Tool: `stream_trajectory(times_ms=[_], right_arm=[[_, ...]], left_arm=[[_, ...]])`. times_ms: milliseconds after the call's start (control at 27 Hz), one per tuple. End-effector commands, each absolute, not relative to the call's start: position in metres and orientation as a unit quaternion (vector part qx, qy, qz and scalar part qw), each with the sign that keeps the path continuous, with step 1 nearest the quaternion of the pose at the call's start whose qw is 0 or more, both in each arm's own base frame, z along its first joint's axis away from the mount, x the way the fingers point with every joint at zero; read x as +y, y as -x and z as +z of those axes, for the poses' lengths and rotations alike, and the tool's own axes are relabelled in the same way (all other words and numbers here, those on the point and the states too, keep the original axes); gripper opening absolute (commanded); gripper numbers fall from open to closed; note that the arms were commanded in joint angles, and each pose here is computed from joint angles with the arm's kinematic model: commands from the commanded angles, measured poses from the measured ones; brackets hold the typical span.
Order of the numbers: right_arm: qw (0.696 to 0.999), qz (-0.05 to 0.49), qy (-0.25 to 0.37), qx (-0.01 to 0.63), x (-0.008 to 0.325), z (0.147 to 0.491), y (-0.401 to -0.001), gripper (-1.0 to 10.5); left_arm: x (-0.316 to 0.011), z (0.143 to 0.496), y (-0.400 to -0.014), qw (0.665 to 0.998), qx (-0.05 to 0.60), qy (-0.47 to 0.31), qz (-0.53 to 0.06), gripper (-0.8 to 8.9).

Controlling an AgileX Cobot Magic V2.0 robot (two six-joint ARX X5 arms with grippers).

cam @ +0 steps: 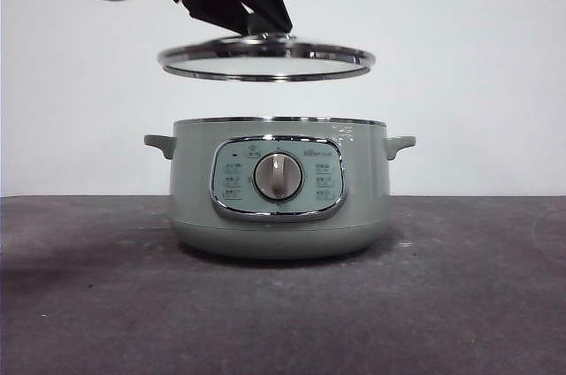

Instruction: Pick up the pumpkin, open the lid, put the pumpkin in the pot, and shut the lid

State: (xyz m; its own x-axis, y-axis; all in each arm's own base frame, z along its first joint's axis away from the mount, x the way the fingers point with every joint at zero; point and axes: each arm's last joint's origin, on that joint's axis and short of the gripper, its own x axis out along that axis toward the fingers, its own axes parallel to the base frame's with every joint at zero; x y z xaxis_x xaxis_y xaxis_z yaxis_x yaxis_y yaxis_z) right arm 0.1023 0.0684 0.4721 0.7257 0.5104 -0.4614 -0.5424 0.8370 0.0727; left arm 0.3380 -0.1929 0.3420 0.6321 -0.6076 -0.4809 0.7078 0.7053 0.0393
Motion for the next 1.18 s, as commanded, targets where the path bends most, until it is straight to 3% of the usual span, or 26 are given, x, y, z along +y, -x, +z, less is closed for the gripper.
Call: stream_trajectory(times_ms=[37,814,1183], right_arm=[[0.928,0.284,0.027,0.238,0.069,0.472,-0.103,6.3],[0.929,0.283,0.029,0.236,0.069,0.472,-0.103,6.3],[0.930,0.282,0.033,0.235,0.069,0.472,-0.103,6.3]], left_arm=[[-0.198,0.346,-0.344,0.900,0.196,-0.114,-0.374,-0.09],[-0.212,0.298,-0.367,0.884,0.254,-0.120,-0.375,-0.09],[-0.219,0.294,-0.360,0.873,0.274,-0.126,-0.383,-0.09]])
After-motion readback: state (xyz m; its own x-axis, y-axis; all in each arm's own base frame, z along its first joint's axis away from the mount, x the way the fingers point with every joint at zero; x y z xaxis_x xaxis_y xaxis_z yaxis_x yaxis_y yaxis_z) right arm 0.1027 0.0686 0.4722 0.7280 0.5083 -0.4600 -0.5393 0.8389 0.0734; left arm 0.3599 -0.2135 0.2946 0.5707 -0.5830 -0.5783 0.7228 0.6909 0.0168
